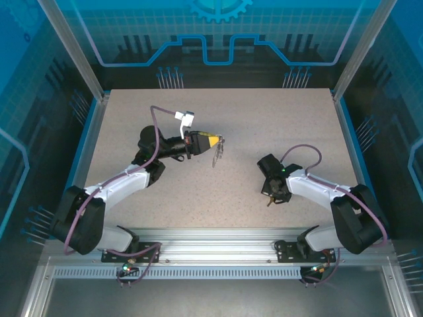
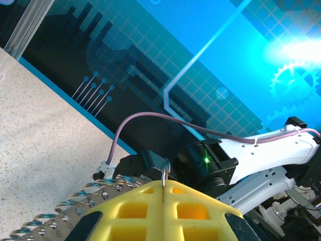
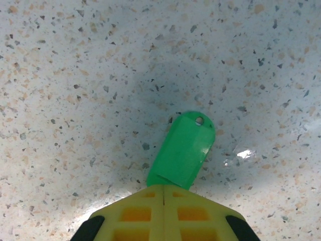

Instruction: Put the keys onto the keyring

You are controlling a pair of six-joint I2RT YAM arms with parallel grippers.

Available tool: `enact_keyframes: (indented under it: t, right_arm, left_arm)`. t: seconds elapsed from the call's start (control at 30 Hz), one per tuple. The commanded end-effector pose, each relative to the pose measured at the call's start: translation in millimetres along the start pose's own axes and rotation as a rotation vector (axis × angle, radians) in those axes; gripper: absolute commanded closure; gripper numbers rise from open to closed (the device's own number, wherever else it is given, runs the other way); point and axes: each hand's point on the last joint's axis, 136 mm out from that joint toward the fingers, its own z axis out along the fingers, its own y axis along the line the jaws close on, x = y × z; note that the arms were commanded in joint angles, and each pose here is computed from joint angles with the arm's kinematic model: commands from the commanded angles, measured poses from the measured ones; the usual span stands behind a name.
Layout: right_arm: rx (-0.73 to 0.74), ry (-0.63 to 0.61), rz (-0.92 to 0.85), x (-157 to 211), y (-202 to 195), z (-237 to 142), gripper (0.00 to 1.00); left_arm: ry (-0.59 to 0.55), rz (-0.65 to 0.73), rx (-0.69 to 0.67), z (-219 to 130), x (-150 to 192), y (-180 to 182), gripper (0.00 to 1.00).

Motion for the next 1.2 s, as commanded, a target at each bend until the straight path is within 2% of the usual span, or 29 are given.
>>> enact_keyframes:
  t: [0.0, 0.13, 0.23, 0.4, 0.7, 0.9, 1.17]
  right_arm:
    - [0.006, 0.009, 0.010, 3, -6, 1, 1.00]
    - [-0.044, -0.006, 0.002, -1, 1, -9, 1.00]
    - [-0.152, -0.055, -0.017, -12, 17, -30, 1.00]
    - [-0.502, -0.195, -0.122, -38, 71, -96, 1.00]
    - [-0.944, -0.401, -0.351, -61, 131, -214, 1.00]
    - [-1.164, -0.493, -0.486, -58, 147, -267, 1.00]
    - [-1.331, -0.534, -0.607, -41, 146, -302, 1.00]
  left_arm:
    - [-0.012, 0.041, 0.021, 1, 0, -5, 1.00]
    - [-0.011, 0.041, 0.023, 1, 0, -6, 1.00]
    - [-0.010, 0.043, 0.022, 2, 0, -5, 1.00]
    - [-0.001, 0.053, 0.021, 3, 1, -6, 1.00]
    - [0.040, 0.123, -0.025, 8, 4, -6, 1.00]
    - [0.092, 0.203, -0.080, 12, 6, -11, 1.00]
    - [0.108, 0.238, -0.101, 15, 6, -13, 1.00]
